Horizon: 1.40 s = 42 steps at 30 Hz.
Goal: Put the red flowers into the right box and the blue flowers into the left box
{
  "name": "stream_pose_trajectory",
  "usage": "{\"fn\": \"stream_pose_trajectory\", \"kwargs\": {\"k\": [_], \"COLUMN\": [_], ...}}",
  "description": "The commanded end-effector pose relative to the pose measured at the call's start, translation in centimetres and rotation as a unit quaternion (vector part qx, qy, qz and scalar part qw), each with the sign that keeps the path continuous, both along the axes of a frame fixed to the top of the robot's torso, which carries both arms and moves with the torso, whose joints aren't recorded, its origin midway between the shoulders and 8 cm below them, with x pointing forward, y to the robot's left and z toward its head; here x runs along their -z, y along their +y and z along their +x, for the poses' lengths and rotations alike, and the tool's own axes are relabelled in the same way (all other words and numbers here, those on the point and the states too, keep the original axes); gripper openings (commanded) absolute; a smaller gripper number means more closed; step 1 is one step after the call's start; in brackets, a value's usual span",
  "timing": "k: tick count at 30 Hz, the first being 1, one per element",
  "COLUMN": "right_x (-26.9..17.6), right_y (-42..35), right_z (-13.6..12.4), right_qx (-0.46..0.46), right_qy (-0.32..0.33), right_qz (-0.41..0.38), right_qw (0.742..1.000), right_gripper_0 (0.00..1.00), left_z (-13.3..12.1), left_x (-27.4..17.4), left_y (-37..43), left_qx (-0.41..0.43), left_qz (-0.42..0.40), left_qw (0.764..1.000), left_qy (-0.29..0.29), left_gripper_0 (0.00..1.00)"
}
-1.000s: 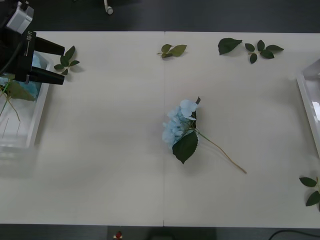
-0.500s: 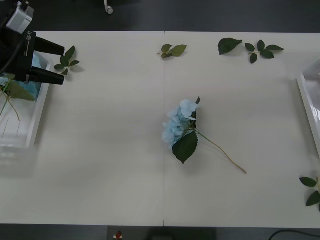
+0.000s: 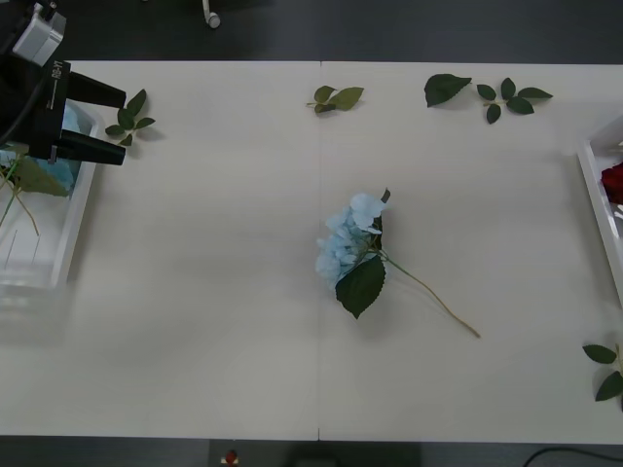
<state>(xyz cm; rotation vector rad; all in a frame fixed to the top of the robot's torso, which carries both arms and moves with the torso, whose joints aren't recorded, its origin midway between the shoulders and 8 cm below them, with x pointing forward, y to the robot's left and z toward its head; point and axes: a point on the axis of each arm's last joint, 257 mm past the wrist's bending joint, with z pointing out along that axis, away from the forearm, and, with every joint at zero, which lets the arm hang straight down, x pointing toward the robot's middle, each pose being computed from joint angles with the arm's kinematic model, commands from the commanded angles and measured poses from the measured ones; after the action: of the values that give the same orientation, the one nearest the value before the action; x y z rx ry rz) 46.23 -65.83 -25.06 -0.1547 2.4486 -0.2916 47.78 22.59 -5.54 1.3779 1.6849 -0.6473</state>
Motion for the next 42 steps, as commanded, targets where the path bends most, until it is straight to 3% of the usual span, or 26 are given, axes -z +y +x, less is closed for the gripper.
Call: {"fn": "stream_pose_trajectory", "kwargs": {"k": [1, 6, 11, 23, 35, 42], "right_x": [-5.8, -8.0, -9.9, -9.8, -6.3, -4.3], "right_y": [2.4, 9.3, 19.2, 33.7, 43.2, 47.5], "right_z": [2.8, 4.5, 5.6, 3.0, 0.8, 1.4], "right_qx": [-0.059, -0.147, -0.262, -0.446, -0.522, -0.503], "right_qy": [-0.024, -0.024, -0.035, -0.035, -0.009, 0.038], "right_qz": [-0.007, 0.010, 0.017, -0.036, -0.024, -0.019], "right_qw": [0.998, 0.989, 0.964, 0.894, 0.853, 0.863], "right_gripper_0": [0.98, 0.98, 0.98, 0.98, 0.98, 0.98], "left_z": [-0.2, -0.2, -0.2, -0.2, -0.2, -0.2], "left_x": [-0.6, -0.6, -0.6, -0.6, -0.6, -0.6], "left_y": [1.2, 1.2, 1.2, 1.2, 1.2, 1.2], "left_qx": [-0.002, -0.002, -0.002, -0.002, -0.002, -0.002], "left_qz": [0.021, 0.021, 0.021, 0.021, 0.021, 0.021], "left_qw": [1.000, 1.000, 1.000, 1.000, 1.000, 1.000], "left_qy": [-0.008, -0.008, -0.008, -0.008, -0.008, -0.008], "left_gripper_0": [1.00, 1.00, 1.00, 1.00, 1.00, 1.00]}}
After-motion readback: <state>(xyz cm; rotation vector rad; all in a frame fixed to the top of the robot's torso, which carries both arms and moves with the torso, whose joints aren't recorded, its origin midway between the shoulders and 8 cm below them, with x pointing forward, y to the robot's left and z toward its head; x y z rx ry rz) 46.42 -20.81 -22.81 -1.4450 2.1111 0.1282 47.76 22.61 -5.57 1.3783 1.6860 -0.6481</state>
